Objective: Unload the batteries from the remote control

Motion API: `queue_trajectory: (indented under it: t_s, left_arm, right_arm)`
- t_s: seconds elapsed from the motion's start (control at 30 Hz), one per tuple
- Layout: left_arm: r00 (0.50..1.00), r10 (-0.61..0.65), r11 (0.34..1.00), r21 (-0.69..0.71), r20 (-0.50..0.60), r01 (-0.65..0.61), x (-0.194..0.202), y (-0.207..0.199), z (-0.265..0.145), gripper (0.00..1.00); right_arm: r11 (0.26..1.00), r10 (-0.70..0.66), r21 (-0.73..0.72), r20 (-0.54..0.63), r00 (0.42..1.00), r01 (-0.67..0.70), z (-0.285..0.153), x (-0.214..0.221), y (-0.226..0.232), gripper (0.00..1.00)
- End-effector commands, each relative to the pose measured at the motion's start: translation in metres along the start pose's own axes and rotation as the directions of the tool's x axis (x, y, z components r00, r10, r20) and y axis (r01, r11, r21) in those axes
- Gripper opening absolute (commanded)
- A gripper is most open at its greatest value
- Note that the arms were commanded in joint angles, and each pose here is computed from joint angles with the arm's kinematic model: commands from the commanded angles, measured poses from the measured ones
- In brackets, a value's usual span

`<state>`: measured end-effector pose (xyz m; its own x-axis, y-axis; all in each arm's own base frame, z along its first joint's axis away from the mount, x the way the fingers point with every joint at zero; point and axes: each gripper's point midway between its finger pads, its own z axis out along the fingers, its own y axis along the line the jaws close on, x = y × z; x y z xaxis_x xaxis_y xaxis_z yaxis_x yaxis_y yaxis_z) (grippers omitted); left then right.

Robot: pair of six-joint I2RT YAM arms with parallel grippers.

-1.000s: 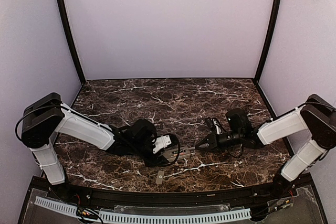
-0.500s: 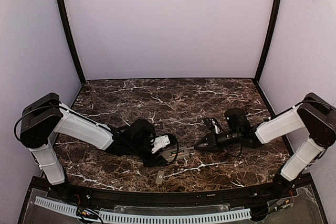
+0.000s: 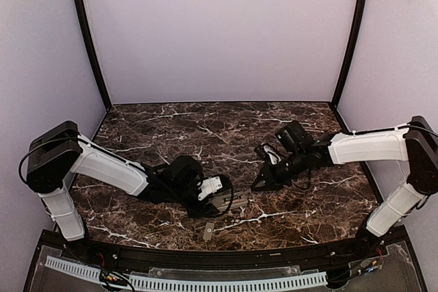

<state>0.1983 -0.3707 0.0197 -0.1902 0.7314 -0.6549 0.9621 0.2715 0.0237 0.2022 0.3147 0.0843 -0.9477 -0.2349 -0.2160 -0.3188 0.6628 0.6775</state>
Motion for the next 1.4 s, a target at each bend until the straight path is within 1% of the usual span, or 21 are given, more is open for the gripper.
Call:
queue_trajectory:
  t_s: [0.0, 0.17, 0.3, 0.6, 0.8, 1.13, 1.37]
  left_arm:
    - [0.991, 0.059, 0.998, 0.007, 0.123, -0.061, -0.038, -0.007, 0.005, 0.00]
    - [0.993, 0.042, 0.999, 0.000, 0.114, -0.042, -0.036, -0.005, 0.007, 0.00]
    - [0.993, 0.029, 1.000, 0.000, 0.110, -0.029, -0.037, -0.004, 0.008, 0.00]
    - [0.995, 0.017, 1.000, 0.001, 0.095, -0.017, -0.034, -0.004, 0.009, 0.00]
    - [0.996, -0.001, 1.000, -0.003, 0.089, 0.001, -0.033, -0.003, 0.009, 0.00]
    - [0.997, -0.032, 0.999, -0.011, 0.073, 0.033, -0.034, 0.000, 0.011, 0.01]
    - [0.994, -0.091, 0.996, -0.019, 0.058, 0.092, -0.035, 0.003, 0.014, 0.00]
  right_arm:
    - [0.993, -0.110, -0.052, -0.119, 0.987, 0.104, -0.016, 0.030, 0.039, 0.00]
    - [0.993, -0.117, -0.029, -0.104, 0.988, 0.114, -0.030, 0.026, 0.047, 0.00]
    - [0.993, -0.116, -0.012, -0.106, 0.988, 0.115, -0.030, 0.026, 0.048, 0.00]
    - [0.986, -0.087, 0.139, -0.077, 0.993, 0.097, -0.036, 0.019, 0.028, 0.00]
    - [0.978, -0.066, 0.193, -0.050, 0.997, 0.074, -0.040, 0.013, 0.023, 0.00]
    - [0.971, -0.043, 0.231, -0.050, 0.998, 0.054, -0.031, 0.012, 0.021, 0.00]
    - [0.960, -0.022, 0.278, 0.001, 1.000, 0.021, -0.033, 0.003, 0.018, 0.00]
